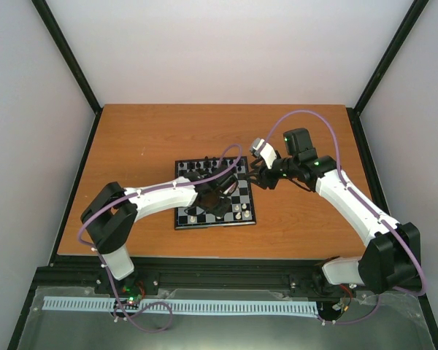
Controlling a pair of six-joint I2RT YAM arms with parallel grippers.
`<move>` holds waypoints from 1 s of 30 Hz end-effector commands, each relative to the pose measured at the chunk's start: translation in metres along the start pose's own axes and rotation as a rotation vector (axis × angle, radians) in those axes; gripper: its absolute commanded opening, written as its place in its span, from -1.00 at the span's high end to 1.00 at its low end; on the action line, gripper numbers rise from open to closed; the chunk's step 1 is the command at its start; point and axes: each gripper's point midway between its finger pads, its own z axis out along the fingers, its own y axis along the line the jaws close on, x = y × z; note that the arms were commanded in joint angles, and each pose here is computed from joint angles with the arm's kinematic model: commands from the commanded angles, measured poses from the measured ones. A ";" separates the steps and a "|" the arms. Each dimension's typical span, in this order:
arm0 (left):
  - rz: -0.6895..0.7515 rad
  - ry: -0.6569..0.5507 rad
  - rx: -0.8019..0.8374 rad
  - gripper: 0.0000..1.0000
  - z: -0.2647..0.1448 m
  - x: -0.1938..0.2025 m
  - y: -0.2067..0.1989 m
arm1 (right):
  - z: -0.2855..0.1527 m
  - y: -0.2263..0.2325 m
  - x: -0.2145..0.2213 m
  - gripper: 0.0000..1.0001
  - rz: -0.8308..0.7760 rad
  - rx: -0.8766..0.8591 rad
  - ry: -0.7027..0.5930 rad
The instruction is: Set up the chess pieces on the board
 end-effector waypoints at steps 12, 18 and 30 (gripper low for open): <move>0.026 -0.008 0.018 0.49 0.000 -0.010 -0.010 | 0.001 -0.002 0.003 -0.02 -0.008 -0.005 0.000; 0.028 0.002 0.034 0.47 -0.001 -0.007 -0.013 | 0.002 -0.002 0.004 -0.01 -0.004 -0.016 0.007; 0.033 0.029 0.047 0.61 -0.004 0.000 -0.019 | 0.004 -0.002 0.005 -0.01 -0.003 -0.020 0.013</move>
